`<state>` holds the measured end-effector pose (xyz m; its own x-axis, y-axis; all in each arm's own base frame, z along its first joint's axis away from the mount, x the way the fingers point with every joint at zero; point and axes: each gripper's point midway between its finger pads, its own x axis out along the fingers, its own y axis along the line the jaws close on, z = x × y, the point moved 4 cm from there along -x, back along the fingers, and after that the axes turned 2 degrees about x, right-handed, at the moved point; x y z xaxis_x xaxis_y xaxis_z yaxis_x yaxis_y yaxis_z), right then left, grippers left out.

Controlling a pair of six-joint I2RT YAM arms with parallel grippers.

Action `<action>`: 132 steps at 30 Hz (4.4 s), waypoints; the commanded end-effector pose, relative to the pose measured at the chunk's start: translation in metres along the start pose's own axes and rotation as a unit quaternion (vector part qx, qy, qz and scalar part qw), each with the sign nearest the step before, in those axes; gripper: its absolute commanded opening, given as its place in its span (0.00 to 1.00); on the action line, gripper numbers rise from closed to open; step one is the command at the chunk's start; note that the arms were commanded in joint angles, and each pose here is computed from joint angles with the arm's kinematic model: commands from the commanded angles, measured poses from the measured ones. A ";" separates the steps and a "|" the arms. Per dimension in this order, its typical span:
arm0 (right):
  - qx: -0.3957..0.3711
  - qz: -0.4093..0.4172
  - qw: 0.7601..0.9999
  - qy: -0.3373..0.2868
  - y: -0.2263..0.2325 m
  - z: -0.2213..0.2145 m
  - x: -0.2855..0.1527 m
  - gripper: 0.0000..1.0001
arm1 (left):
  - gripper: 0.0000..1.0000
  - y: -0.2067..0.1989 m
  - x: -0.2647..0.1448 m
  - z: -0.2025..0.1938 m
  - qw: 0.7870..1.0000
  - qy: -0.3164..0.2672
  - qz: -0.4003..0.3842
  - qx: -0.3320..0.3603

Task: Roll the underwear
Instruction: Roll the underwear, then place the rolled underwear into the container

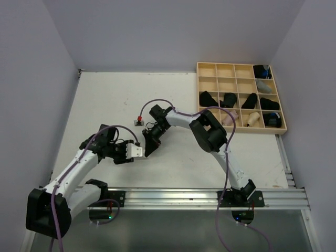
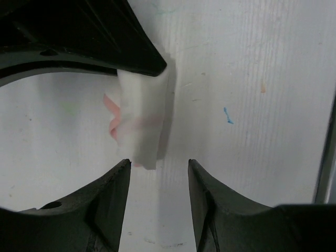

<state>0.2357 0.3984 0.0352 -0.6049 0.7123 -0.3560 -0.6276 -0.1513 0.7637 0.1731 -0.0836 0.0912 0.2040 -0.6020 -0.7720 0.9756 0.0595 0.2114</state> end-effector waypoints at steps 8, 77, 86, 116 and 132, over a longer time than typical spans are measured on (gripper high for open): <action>0.073 -0.032 0.995 0.056 -0.024 -0.045 0.009 0.00 | 0.51 0.030 0.030 0.018 0.996 -0.003 0.036 0.085; -0.393 -0.355 0.848 0.020 0.036 0.013 0.008 0.78 | 0.02 0.058 0.113 -0.031 0.851 0.070 -0.381 -0.356; -0.373 -0.331 0.866 0.042 0.011 0.006 0.013 0.54 | 0.07 0.056 0.110 -0.029 0.849 0.064 -0.387 -0.355; -0.181 -0.270 0.945 0.009 0.069 -0.003 -0.060 0.00 | 1.00 0.227 -0.038 0.062 0.958 -0.152 0.083 -0.228; -0.052 -0.597 0.777 -0.192 0.080 -0.014 -0.343 0.00 | 1.00 0.254 -0.098 0.110 0.919 -0.234 0.219 -0.230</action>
<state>0.3744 0.1701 0.1977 0.4782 0.6707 -0.5670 -0.7624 0.6375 0.1111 0.3857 -0.0990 0.2668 0.5680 -0.7371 -0.3661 0.8014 0.5967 0.0421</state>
